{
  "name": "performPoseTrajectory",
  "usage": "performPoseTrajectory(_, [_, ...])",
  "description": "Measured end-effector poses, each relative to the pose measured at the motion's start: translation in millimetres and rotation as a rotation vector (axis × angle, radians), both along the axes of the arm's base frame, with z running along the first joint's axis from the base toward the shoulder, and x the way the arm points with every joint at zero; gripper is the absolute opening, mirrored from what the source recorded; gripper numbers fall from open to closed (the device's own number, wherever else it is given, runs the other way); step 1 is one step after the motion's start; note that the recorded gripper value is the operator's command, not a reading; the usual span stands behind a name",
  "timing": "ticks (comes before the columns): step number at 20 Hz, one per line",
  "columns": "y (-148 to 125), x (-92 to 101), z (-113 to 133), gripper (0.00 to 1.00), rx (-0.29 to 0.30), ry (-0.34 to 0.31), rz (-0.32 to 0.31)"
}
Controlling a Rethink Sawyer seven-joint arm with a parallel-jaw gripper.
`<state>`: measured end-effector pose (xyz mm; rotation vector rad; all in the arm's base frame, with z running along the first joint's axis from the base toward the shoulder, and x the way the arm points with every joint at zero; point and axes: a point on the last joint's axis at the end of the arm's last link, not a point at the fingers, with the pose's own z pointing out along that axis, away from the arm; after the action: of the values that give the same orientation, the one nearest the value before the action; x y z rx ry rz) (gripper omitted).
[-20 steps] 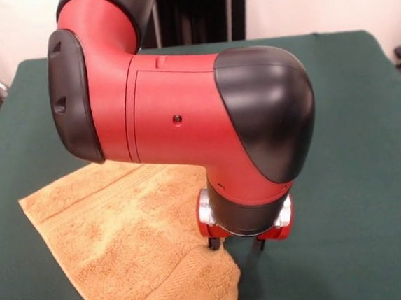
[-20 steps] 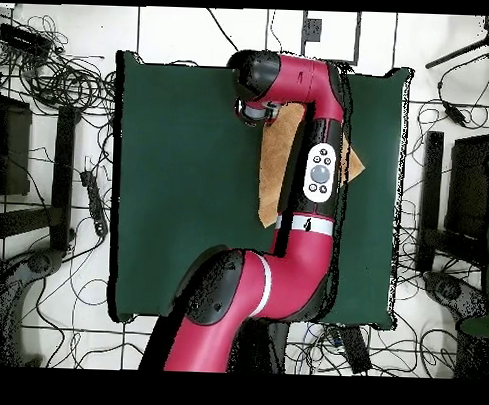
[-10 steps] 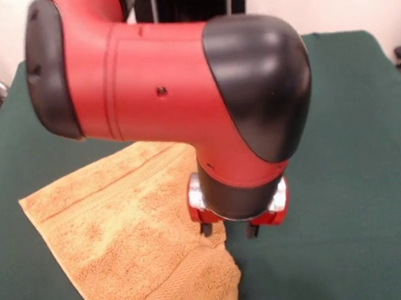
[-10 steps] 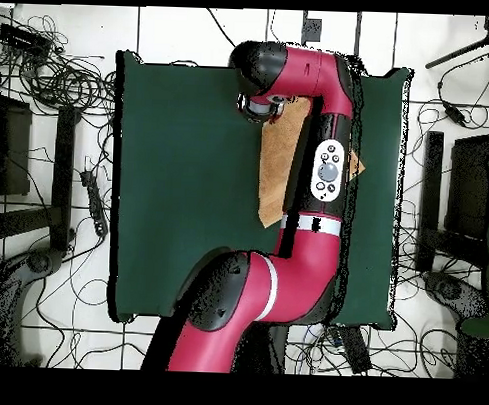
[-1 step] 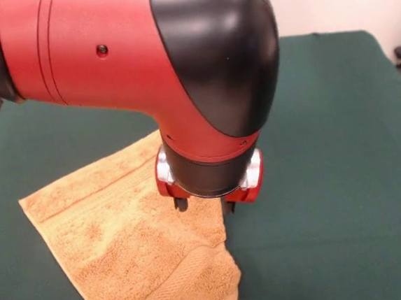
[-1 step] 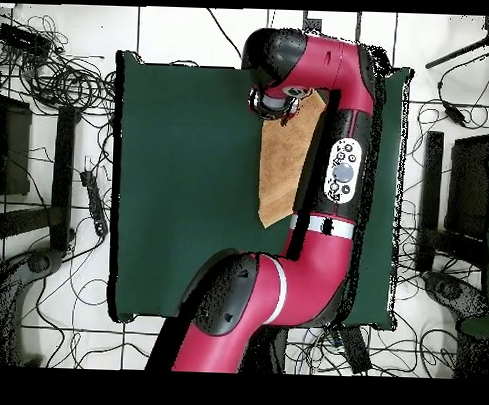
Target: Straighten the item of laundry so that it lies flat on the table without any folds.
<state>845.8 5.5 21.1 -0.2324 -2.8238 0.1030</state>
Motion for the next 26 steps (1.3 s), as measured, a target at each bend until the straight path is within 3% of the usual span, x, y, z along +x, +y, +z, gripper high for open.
performPoseTrajectory(8, [2,3.4,-14,1.0,-0.024,-0.015,-0.004])
performPoseTrajectory(26, [37,11.0,-64,1.0,-0.038,-0.033,-0.003])
